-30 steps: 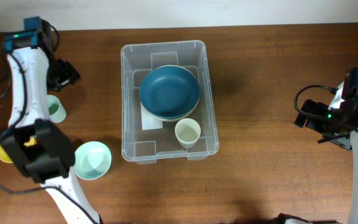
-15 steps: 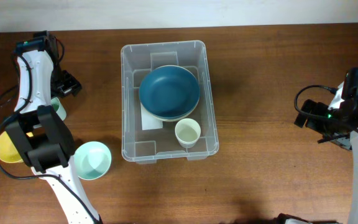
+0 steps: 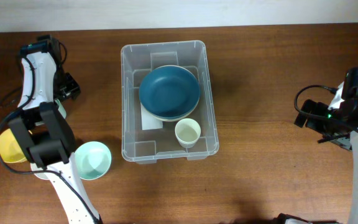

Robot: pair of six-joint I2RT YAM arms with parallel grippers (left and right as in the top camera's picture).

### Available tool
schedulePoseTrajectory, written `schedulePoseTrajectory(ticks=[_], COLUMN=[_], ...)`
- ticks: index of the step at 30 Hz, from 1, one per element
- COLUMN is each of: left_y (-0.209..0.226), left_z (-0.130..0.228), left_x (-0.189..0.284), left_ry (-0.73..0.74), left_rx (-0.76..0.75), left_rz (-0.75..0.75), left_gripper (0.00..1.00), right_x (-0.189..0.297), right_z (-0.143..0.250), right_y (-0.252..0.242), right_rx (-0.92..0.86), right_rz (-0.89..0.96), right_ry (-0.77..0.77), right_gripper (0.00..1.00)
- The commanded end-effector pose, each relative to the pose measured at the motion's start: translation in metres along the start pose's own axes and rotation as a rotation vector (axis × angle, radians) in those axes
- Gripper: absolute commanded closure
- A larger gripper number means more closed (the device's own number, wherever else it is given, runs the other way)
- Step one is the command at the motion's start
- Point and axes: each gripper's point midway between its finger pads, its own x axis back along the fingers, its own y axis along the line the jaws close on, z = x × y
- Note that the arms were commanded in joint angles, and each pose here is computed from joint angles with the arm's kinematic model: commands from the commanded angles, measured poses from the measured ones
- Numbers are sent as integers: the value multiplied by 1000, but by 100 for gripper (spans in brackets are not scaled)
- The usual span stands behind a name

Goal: Pack container
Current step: 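Move the left gripper back to the mint green cup and grasp it, then carry the mint green cup into the bin and stack it on the cups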

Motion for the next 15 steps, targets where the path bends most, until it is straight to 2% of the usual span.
schedulePoseTrajectory(ticks=[1,6,7,12,15], left_y=[5,5,5,5,-1], left_z=[1,1,0,3,9], left_x=[-11,-9,-9,10,51], left_ry=[22,20,18,30,42], left_rx=[-29,-44,-44,-49,-60], left_rz=[-18,-17,-16,-4,53], left_gripper=[63,89,99,99,100], right_x=[7,7,7,7,7], right_z=[-4,-4,-4,-4,-4], right_y=[1,1,1,1,1], right_rx=[8,8,8,8,8], right_rz=[-8,-8,-8,-8,-8], right_ry=[-30,-29,-29,-29,-29], right_gripper=[1,1,1,1,1])
